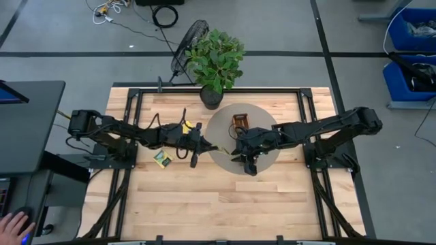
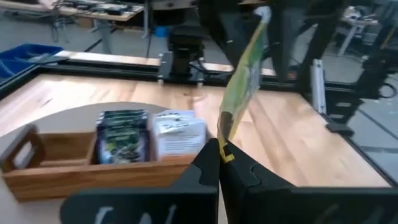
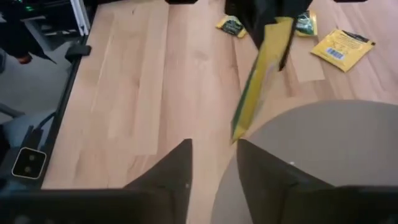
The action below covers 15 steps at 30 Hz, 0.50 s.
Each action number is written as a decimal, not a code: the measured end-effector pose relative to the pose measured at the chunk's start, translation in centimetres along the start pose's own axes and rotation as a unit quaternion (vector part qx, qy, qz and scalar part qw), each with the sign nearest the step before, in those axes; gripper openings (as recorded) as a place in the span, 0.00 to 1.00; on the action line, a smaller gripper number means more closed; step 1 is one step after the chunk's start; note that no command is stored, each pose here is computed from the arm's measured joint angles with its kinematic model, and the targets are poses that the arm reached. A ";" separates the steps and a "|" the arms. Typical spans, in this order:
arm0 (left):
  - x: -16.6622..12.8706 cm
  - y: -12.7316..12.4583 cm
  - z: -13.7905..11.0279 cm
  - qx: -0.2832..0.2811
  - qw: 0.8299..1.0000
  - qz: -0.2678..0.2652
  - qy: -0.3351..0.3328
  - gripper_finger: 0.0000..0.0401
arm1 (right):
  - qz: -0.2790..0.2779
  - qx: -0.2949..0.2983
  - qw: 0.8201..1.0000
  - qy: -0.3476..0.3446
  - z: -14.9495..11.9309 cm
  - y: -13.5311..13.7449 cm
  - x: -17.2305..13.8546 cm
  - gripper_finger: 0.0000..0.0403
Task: Pick & Place Tea
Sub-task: Put the yellow tea bag into the top section of the wooden organizer
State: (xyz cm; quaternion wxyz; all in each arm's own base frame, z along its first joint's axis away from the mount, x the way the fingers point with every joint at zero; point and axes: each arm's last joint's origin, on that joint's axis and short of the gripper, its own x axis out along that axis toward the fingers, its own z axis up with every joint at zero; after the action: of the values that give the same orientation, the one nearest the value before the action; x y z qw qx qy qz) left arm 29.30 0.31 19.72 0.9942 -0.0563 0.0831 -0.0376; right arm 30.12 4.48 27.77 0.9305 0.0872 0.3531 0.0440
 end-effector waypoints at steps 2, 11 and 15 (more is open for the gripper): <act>0.0 0.0 0.0 -0.003 1.000 0.001 -0.001 0.00 | -0.008 0.000 1.000 -0.004 0.0 0.0 -0.2 0.36; 0.0 -0.3 0.0 -0.024 0.999 -0.027 0.002 0.00 | -0.104 0.010 0.994 -0.041 0.5 -0.5 -1.6 0.49; 0.0 -0.4 0.2 -0.022 0.999 -0.030 -0.008 0.00 | -0.098 0.010 0.993 -0.062 0.9 -0.4 -1.6 0.50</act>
State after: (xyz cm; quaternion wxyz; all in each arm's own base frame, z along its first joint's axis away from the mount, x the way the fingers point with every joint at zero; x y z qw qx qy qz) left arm 29.32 -0.08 19.95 0.9918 -0.0807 0.0744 -0.0647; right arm 29.50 3.74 29.37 0.9496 0.0640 0.3016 -0.0563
